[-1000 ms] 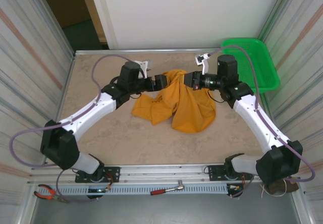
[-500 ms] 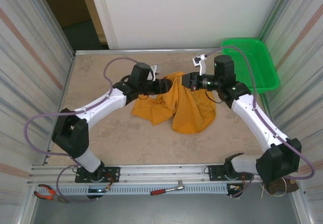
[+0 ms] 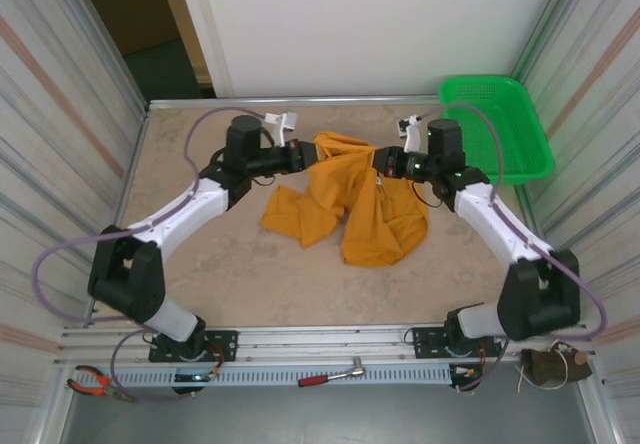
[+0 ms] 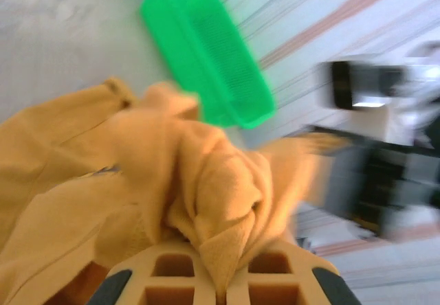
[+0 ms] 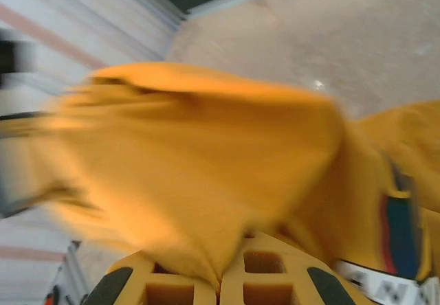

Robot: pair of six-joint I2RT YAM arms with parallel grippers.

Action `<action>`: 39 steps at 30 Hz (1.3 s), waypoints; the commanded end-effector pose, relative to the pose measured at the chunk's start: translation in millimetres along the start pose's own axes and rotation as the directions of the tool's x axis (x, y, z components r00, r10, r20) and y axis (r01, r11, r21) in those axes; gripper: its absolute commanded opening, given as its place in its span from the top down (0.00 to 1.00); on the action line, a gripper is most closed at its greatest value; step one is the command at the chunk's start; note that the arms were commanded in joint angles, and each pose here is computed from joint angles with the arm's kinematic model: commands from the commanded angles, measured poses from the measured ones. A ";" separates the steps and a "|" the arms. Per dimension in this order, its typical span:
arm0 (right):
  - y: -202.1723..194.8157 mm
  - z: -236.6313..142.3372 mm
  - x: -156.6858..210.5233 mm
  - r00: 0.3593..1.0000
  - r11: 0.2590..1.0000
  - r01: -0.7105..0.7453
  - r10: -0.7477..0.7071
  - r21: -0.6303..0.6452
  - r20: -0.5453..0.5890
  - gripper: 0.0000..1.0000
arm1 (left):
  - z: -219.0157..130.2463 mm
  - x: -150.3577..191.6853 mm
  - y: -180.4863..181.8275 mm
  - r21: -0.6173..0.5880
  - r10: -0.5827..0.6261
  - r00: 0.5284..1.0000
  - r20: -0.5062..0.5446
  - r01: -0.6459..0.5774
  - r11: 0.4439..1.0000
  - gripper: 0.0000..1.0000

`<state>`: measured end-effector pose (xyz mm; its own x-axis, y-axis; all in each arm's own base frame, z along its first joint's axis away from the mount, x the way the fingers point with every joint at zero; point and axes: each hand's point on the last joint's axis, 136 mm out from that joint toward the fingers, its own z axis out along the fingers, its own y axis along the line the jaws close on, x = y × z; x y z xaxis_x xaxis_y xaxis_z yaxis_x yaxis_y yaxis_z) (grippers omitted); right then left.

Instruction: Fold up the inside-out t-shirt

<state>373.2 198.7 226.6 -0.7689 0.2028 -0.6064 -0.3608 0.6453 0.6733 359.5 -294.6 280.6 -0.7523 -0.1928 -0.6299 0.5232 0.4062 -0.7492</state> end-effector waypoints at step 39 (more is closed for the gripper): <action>140.6 -30.3 -33.8 0.967 0.905 0.243 -0.253 -0.350 0.017 1.00 | -36.1 -59.7 -58.9 0.350 0.043 0.993 0.110 -0.079 0.933 1.00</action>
<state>349.2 267.9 327.5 -0.6644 0.0170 -0.7471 -0.6581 0.4604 0.5958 338.9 -288.6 363.4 -0.7169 -0.2057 -0.6661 0.6798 0.0060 -0.7334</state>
